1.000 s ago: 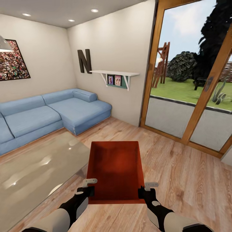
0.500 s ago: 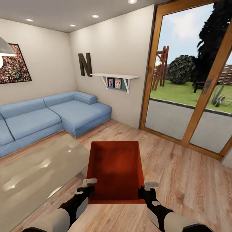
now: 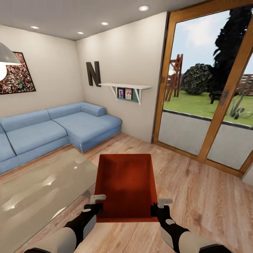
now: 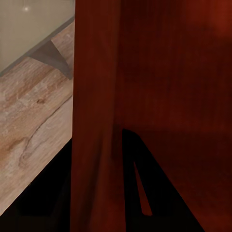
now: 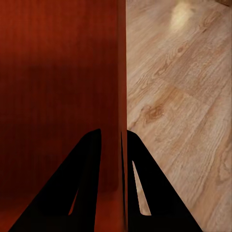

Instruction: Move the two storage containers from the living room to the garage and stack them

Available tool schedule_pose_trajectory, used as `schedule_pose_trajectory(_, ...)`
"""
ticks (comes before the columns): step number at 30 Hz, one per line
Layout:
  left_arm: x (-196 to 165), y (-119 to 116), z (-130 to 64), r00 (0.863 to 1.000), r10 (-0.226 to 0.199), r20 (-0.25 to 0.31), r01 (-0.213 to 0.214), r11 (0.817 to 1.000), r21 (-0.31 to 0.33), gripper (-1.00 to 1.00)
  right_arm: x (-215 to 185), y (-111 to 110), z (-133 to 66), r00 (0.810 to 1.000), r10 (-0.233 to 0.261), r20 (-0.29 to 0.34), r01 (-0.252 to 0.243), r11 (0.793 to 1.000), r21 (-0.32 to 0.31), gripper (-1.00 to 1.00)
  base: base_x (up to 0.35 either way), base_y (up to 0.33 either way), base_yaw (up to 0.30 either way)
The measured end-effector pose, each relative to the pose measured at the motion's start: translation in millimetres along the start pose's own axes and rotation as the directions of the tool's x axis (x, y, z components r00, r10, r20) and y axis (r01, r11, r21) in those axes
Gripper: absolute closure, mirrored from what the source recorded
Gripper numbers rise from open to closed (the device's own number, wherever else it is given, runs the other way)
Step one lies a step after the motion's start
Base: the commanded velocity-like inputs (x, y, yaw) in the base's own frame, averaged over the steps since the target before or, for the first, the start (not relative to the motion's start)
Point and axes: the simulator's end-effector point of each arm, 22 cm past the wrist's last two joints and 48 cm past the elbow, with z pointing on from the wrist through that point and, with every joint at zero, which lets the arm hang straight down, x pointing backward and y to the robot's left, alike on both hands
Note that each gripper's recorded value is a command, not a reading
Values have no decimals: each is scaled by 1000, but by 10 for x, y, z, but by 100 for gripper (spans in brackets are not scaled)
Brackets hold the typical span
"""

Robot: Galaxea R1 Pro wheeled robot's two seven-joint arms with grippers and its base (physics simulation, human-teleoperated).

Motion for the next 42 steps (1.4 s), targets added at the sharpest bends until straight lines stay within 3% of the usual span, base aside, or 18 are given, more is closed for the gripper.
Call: schedule_pose_trajectory(42,-350,-12,-187,998,-4,69,4,1000,5,100,-380,2,-115,998,0,70,0,1000,0,100,0,0,0)
